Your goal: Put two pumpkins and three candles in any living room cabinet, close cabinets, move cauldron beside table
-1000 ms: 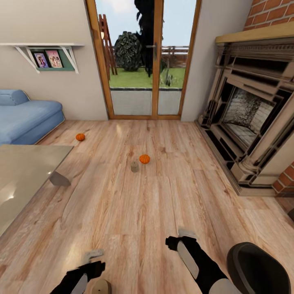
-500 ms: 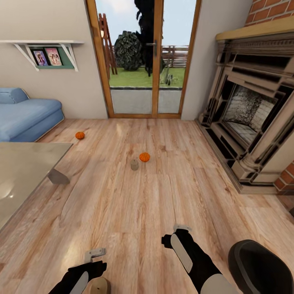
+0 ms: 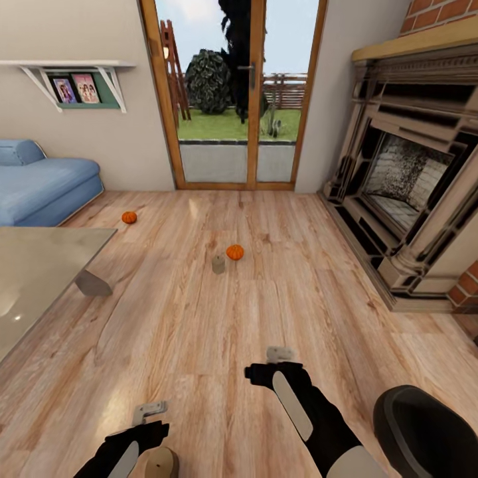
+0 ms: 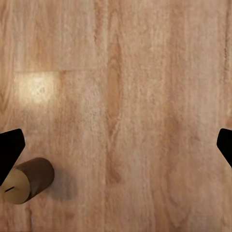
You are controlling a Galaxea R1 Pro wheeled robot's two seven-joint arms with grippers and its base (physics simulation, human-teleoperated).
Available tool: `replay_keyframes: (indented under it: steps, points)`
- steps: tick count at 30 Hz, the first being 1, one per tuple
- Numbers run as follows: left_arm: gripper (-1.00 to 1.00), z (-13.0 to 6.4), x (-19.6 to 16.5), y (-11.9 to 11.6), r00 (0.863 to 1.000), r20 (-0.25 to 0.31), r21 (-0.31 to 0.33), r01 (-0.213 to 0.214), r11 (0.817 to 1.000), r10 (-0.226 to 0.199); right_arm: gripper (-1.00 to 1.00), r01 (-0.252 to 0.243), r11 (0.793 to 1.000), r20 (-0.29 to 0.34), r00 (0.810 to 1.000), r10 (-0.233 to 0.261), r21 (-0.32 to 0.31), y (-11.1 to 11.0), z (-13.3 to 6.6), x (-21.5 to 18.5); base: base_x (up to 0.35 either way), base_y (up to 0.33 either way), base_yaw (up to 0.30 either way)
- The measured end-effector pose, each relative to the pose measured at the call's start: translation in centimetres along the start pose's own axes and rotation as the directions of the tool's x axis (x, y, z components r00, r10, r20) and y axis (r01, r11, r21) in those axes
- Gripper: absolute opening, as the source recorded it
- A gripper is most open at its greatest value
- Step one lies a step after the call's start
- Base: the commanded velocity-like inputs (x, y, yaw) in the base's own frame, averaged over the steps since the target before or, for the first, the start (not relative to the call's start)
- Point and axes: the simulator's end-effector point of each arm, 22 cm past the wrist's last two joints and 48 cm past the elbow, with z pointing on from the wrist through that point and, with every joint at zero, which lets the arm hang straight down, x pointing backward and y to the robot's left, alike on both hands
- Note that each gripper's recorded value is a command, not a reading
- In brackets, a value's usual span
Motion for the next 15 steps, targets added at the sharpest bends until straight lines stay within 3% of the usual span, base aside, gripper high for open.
replay_keyframes:
  steps: [9,15]
  points:
    - [1.00,1.9,1.5,0.4,1.000,-0.008,-0.005,0.002,1.000,-0.002,1.00,0.010,0.999,0.061,0.998,-0.008,-0.047,0.9,0.1,-1.4,0.000,0.000,0.000]
    - [1.00,3.3,2.9,1.0,1.000,-0.017,-0.015,0.005,1.000,-0.005,1.00,0.020,0.988,0.098,0.995,-0.005,-0.156,3.0,0.0,-1.8,0.000,0.000,0.000]
